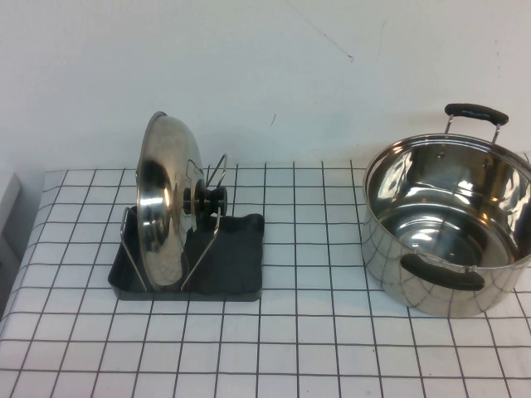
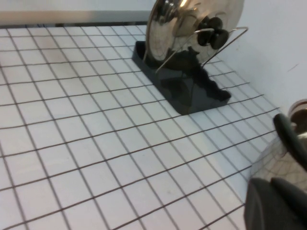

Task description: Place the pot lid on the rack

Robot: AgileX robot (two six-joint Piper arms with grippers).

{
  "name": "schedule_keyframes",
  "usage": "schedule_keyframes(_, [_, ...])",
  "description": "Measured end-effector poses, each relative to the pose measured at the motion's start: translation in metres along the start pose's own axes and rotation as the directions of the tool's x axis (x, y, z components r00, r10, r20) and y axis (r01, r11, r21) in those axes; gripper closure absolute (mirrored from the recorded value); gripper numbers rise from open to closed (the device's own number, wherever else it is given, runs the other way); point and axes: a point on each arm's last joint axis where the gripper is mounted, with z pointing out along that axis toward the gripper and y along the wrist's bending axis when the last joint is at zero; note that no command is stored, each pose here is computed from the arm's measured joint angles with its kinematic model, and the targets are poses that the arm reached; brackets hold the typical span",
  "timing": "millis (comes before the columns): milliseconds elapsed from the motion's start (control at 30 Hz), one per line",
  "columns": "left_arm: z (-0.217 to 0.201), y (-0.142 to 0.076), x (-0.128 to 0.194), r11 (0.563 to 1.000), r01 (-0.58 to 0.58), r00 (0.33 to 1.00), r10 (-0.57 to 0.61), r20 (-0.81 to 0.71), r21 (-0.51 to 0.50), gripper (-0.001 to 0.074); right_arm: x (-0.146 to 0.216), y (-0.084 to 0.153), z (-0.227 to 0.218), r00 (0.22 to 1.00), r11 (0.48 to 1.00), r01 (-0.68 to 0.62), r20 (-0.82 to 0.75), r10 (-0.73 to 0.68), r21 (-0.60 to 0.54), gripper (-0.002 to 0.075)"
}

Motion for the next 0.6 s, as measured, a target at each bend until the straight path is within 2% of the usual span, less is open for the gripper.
schedule_keyframes(133, [0.000, 0.000, 0.000, 1.000, 0.000, 1.000, 0.000, -0.002, 0.000, 0.0737, -0.001, -0.007, 0.000, 0.998, 0.994, 0.063, 0.006, -0.064, 0.085, 0.0727])
schedule_keyframes(300, [0.000, 0.000, 0.000, 1.000, 0.003, 1.000, -0.003, -0.002, 0.000, 0.0737, 0.008, -0.017, 0.007, 0.996, 0.961, 0.084, -0.022, -0.081, 0.265, 0.0728])
schedule_keyframes(400, [0.000, 0.000, 0.000, 1.000, 0.003, 1.000, -0.003, -0.002, 0.000, 0.0737, 0.022, -0.021, 0.015, 0.997, 0.924, 0.066, -0.050, -0.051, 0.376, 0.0728])
schedule_keyframes(600, [0.000, 0.000, 0.000, 1.000, 0.003, 1.000, -0.003, -0.002, 0.000, 0.0737, 0.060, -0.023, 0.022, 0.985, 0.793, -0.084, -0.072, 0.159, 0.604, 0.0728])
